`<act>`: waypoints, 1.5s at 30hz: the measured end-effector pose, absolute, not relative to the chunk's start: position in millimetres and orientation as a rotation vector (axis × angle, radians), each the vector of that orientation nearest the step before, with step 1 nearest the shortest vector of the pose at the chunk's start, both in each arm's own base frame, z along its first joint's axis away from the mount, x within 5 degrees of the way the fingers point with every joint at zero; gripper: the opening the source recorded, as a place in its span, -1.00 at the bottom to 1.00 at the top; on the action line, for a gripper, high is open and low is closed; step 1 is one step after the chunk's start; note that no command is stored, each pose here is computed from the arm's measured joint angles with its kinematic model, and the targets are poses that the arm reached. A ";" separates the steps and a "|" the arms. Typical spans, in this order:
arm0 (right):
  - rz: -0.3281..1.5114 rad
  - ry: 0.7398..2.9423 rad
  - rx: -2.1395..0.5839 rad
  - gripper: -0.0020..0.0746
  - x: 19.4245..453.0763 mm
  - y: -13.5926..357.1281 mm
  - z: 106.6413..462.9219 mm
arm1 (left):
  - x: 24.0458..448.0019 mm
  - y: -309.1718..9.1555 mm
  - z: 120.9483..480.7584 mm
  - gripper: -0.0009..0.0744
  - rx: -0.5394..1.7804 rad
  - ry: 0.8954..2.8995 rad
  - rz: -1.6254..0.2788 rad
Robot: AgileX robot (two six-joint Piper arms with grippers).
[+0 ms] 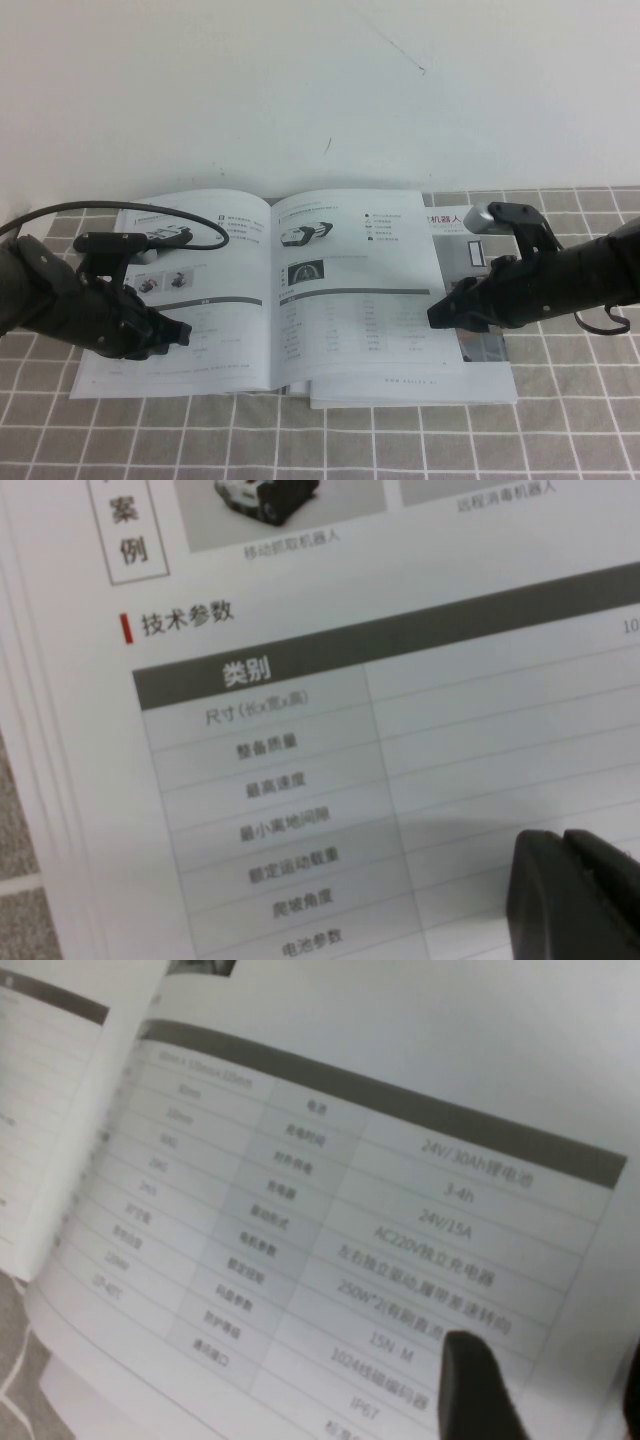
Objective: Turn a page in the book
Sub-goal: Open the closed book
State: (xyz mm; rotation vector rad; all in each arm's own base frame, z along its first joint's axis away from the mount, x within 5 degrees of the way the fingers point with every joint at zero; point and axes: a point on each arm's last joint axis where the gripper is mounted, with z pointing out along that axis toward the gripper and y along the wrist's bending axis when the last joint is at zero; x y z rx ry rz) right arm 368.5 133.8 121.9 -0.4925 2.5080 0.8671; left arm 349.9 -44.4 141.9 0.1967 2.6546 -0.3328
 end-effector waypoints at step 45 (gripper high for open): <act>0.968 2.442 -0.424 -0.10 371.8 139.2 124.7 | 350.1 -44.7 142.3 -0.99 0.207 2.653 -0.335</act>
